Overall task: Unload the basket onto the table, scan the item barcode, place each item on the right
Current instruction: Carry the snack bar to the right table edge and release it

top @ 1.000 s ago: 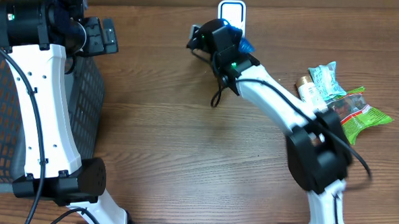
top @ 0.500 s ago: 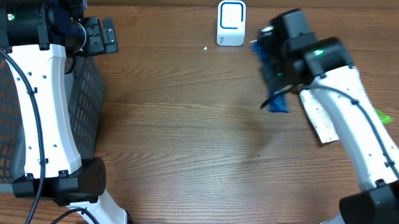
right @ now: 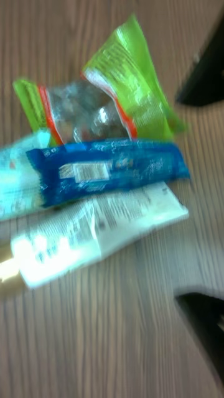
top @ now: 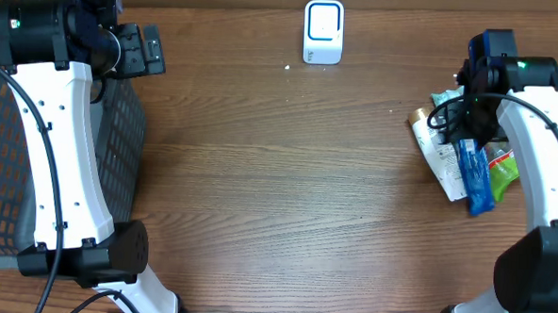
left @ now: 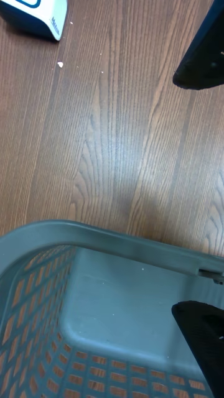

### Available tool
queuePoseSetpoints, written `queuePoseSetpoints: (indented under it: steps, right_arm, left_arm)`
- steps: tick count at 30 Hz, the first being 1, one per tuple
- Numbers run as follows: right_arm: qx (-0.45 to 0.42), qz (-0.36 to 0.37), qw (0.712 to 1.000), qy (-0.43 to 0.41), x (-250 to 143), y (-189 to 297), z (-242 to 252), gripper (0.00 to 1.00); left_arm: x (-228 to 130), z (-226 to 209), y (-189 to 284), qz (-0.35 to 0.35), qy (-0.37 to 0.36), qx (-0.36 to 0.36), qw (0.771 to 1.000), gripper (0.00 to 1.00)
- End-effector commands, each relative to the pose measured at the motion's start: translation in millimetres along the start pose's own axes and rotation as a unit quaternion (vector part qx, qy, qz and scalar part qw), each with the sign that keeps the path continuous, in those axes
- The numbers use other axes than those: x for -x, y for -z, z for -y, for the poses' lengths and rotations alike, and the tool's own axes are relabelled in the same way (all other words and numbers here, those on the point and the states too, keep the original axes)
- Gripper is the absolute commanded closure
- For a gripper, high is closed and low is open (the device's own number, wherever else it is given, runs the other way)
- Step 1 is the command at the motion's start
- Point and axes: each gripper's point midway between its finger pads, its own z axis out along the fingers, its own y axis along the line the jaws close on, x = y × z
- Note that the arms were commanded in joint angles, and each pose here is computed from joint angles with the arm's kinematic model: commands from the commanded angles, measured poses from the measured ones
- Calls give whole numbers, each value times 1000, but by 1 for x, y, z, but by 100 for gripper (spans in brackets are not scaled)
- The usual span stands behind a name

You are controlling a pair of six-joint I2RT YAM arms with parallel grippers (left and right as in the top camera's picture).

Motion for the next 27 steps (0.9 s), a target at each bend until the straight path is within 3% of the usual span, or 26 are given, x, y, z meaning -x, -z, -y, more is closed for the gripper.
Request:
queuePoseSetpoints:
  steps: [1, 3, 6, 8, 12, 16, 21, 27]
  right_arm:
    - [144, 136, 980, 12, 15, 98, -46, 0]
    - [223, 184, 957, 36, 5, 150, -72, 0]
    - [385, 230, 891, 73, -34, 231, -117, 0]
    - [441, 248, 858, 93, -56, 264, -129, 0]
    - [428, 282, 853, 105, -71, 280, -122, 0]
    - [367, 317, 870, 91, -68, 278, -104, 0]
    - [309, 435, 841, 91, -29, 307, -86, 0]
    - [223, 513, 827, 53, -17, 290, -59, 0]
  left_arm:
    - [2, 5, 14, 19, 0, -8, 1000, 0]
    - [2, 5, 14, 19, 0, -8, 1000, 0]
    - [2, 5, 14, 19, 0, -8, 1000, 0]
    - [2, 5, 14, 19, 0, -8, 1000, 1]
    - [2, 5, 14, 19, 0, -8, 1000, 1]
    - [2, 5, 14, 19, 0, -8, 1000, 0]
    - [2, 5, 14, 19, 0, -8, 1000, 0]
    - [2, 5, 14, 19, 0, -8, 1000, 0]
